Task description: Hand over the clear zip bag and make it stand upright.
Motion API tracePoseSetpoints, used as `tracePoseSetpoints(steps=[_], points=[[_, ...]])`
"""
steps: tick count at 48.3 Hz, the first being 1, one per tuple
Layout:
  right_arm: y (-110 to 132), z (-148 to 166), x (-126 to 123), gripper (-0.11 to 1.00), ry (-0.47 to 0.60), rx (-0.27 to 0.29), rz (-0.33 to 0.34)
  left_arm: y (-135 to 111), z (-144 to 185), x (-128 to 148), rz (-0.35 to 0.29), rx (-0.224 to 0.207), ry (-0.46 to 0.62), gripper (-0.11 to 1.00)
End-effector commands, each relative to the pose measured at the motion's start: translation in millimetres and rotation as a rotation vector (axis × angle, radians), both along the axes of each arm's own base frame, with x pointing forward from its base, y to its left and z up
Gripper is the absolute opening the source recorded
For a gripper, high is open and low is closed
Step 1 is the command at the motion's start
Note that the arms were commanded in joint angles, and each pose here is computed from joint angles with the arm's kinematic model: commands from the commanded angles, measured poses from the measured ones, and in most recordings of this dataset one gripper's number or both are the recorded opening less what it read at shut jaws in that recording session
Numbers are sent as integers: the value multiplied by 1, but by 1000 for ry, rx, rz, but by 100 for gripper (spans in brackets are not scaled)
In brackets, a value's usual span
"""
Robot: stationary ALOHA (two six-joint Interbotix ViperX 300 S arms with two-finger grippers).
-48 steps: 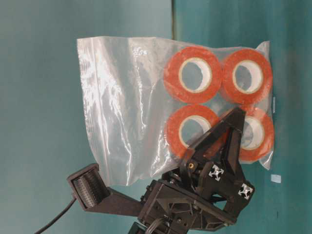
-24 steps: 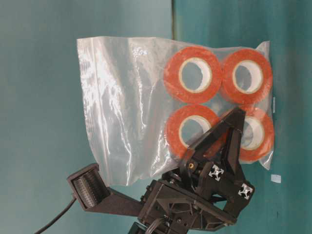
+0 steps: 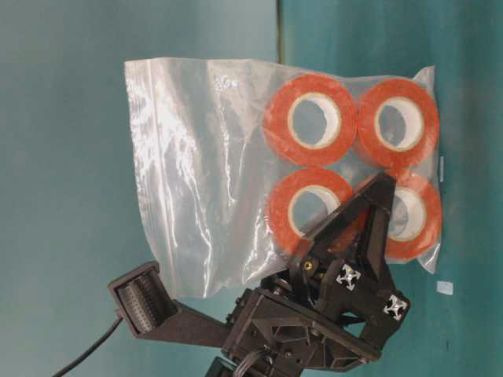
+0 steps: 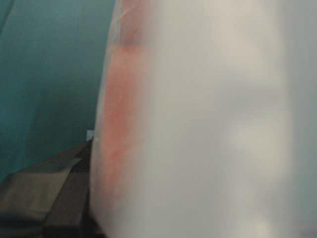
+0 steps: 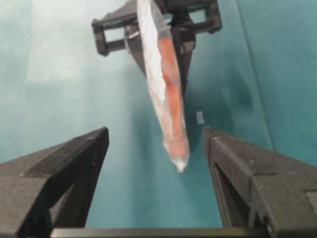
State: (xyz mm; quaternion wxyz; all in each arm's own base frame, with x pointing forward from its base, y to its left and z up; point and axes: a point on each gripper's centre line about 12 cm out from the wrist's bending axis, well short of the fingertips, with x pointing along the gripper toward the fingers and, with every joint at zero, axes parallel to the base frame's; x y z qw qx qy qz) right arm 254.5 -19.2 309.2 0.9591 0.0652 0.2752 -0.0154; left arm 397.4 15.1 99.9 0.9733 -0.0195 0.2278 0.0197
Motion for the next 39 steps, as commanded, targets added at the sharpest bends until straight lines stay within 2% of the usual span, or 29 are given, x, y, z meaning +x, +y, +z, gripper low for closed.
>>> tracePoseSetpoints(steps=[1,39], points=[[0,6,0,83,-21,9,-6,-2,8,3,-4,0,-26,25],[1,3,0,83,-16,15,-5,-2,8,3,-4,0,-26,25]])
